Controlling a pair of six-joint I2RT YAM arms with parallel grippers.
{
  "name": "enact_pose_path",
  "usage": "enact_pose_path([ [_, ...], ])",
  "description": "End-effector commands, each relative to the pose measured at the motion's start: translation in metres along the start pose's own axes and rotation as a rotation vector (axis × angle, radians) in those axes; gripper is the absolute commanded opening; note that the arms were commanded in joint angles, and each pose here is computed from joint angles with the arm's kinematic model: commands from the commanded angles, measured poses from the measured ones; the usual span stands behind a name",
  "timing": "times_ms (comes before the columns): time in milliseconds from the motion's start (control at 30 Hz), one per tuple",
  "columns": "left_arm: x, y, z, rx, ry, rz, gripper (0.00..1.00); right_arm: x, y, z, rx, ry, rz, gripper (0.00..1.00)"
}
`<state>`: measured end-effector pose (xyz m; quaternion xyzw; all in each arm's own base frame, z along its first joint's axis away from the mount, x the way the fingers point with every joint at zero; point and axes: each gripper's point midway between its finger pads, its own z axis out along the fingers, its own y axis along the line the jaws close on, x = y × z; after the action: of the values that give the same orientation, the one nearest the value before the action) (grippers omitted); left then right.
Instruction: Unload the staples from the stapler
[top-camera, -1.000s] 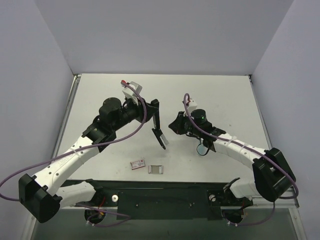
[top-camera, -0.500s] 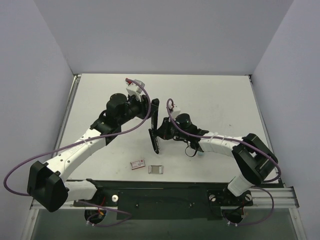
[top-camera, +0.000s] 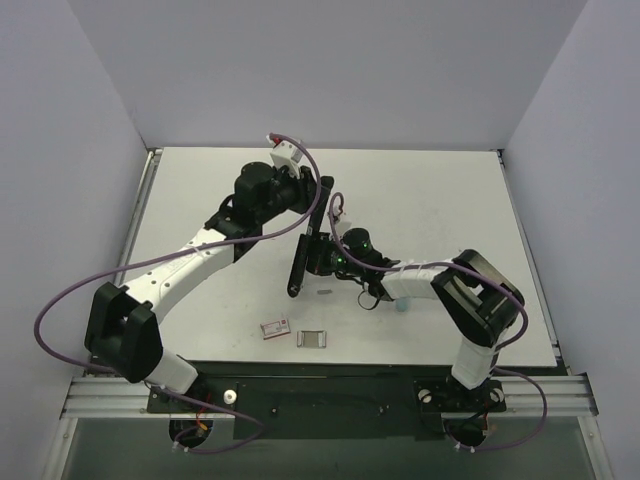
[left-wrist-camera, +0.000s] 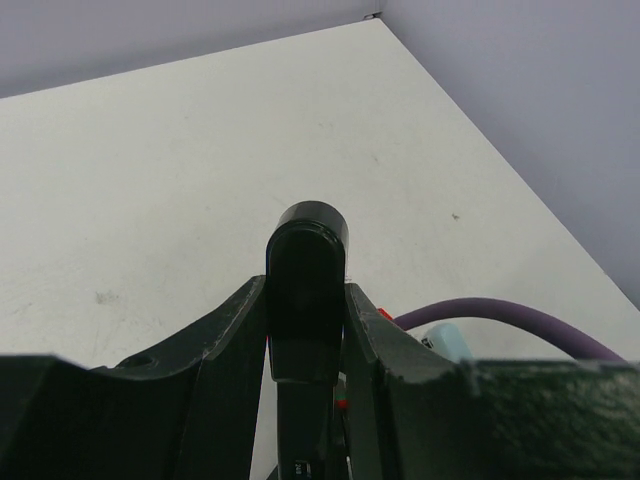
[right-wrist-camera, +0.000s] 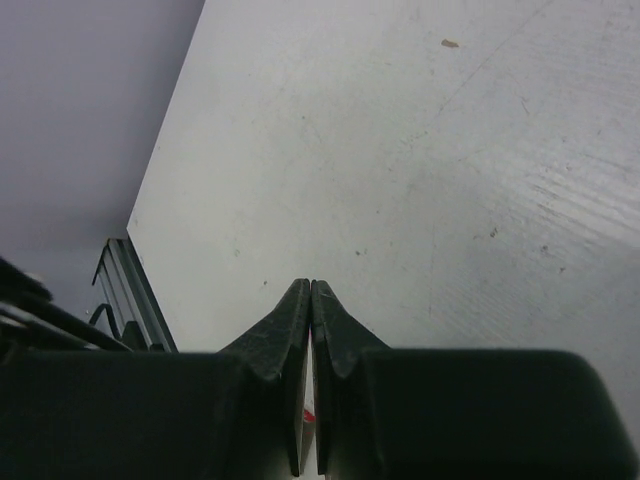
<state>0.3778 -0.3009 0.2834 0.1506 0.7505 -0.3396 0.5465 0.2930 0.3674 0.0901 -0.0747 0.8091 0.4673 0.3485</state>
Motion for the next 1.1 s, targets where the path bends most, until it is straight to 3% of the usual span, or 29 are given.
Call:
enact_pose_path([
  [0, -0.070, -0.019, 0.010, 0.054, -0.206, 0.028, 0.00, -0.047, 0.051, 0.008, -0.171, -0.108, -0.017, 0.00],
  [233, -0.072, -0.019, 0.012, 0.048, -0.199, 0.037, 0.00, -0.056, 0.030, 0.002, -0.147, -0.130, 0.014, 0.00],
  [633, -0.092, -0.035, -0.030, 0.064, -0.241, 0.040, 0.00, -0.068, -0.001, -0.040, -0.062, -0.193, 0.041, 0.00],
  [900, -0.109, -0.049, -0.077, 0.073, -0.288, 0.034, 0.00, -0.086, 0.002, -0.097, 0.103, -0.259, -0.083, 0.00],
  [1067, -0.123, -0.060, -0.107, 0.076, -0.321, 0.057, 0.00, -0.069, 0.010, -0.134, 0.192, -0.254, -0.177, 0.00],
])
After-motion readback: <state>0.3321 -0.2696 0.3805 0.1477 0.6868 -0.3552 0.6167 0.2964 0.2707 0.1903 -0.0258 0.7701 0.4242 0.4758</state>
